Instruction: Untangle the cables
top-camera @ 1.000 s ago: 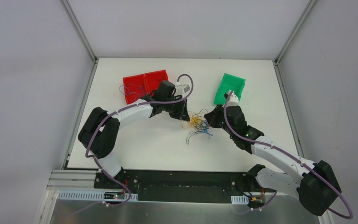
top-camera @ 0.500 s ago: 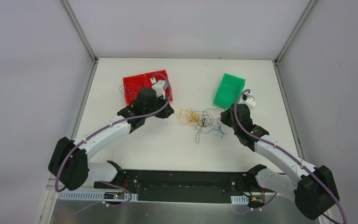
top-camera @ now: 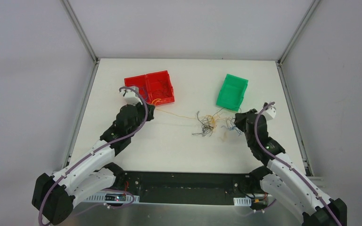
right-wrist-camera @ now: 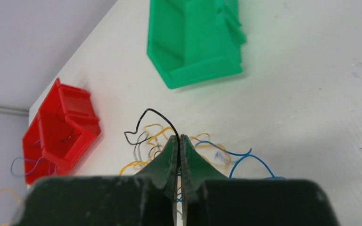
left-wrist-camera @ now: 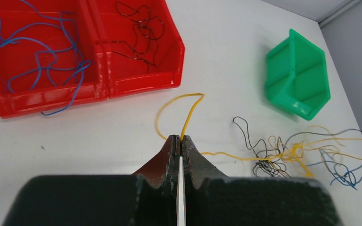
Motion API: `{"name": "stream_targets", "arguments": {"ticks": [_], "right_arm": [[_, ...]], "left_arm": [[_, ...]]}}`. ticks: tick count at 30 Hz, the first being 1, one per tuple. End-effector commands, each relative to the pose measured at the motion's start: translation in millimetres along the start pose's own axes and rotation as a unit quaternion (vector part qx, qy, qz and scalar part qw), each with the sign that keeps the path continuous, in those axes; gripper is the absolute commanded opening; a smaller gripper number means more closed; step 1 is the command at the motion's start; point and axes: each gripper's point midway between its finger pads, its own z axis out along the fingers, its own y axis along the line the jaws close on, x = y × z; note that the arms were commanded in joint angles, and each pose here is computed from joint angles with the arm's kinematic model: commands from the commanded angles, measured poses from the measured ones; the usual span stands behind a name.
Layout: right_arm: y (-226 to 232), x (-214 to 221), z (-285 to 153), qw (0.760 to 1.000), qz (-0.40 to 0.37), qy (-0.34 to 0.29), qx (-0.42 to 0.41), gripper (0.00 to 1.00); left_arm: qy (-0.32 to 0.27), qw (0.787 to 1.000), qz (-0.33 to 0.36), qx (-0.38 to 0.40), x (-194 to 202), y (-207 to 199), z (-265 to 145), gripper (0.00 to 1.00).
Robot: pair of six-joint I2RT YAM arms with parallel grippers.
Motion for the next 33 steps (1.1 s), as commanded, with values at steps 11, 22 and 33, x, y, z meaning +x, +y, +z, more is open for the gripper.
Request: {"name": "stream_targets", "arguments": {"ticks": [11,22,33], "right_arm": [[84,39,-20,0.968,-0.101,0.110,-0.203,0.60],[150,123,-53,0.856,-0.323,0.152,-0.375,0.68],[135,154,12,0.876,-0.389,0.150,-0.244,0.65]], "left_arm": [[-0.030,0.966,0.023,0.254,-24,-93,-24,0.00],[-0.027,0.908,0.005,0.417,-50,-152,-85,0.00],[-0.038,0.863,-0.028,0.503,-76,-178,-140,0.00]]}}
